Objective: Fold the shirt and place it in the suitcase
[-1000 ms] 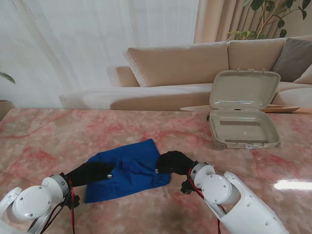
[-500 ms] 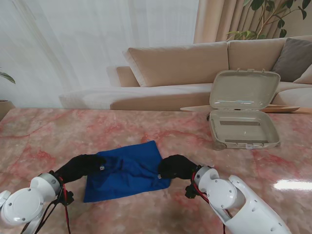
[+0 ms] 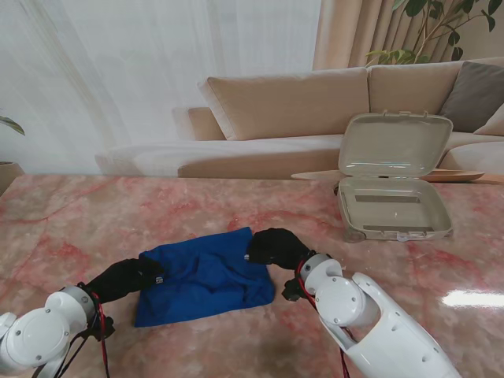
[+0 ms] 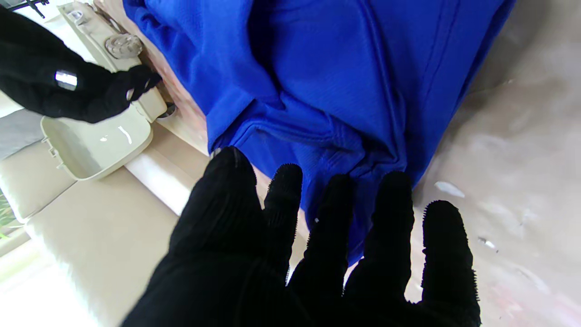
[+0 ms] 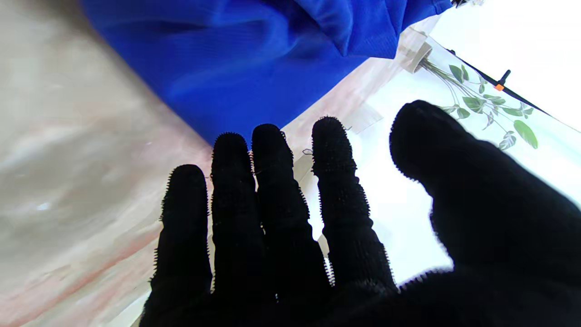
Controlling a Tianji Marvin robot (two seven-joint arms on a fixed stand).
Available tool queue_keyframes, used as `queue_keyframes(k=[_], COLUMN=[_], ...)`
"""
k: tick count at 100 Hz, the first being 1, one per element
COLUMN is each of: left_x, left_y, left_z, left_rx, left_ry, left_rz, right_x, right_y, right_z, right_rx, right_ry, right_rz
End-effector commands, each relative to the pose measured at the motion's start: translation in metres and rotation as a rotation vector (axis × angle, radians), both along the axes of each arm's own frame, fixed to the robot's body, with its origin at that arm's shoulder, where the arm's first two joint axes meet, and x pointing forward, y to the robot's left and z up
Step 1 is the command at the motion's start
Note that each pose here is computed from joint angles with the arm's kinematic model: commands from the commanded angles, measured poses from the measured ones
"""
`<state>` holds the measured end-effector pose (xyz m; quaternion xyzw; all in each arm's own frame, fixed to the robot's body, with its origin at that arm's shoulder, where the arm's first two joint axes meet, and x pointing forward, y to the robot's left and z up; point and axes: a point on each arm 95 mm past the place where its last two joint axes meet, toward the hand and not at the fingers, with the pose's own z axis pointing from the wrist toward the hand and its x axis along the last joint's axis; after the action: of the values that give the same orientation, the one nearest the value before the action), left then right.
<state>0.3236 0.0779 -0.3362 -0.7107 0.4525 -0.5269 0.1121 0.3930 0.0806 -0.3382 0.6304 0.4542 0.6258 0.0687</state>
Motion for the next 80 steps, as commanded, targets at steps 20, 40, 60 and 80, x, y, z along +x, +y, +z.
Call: queue_keyframes(k=[20, 40, 60, 80], left_x=[0.0, 0.0, 0.001, 0.001], left_y=[-0.001, -0.001, 0.0, 0.0], left_z=[-0.018, -0.024, -0.028, -0.03], left_rx=[-0.004, -0.01, -0.012, -0.018], left_ry=[0.062, 0.075, 0.081, 0.089], left_rz=[-0.008, -0.005, 0.0, 0.006], right_x=[0.007, 0.004, -0.005, -0.016], right_y=[0.028, 0.047, 0.055, 0.059], right_z=[-0.005, -0.01, -0.016, -0.021], right_rx=[0.042, 0.066, 0.103, 0.162], right_ry=[0.052, 0.068, 0.089, 0.134], right_rz=[0.037, 0.096, 0.137, 0.176])
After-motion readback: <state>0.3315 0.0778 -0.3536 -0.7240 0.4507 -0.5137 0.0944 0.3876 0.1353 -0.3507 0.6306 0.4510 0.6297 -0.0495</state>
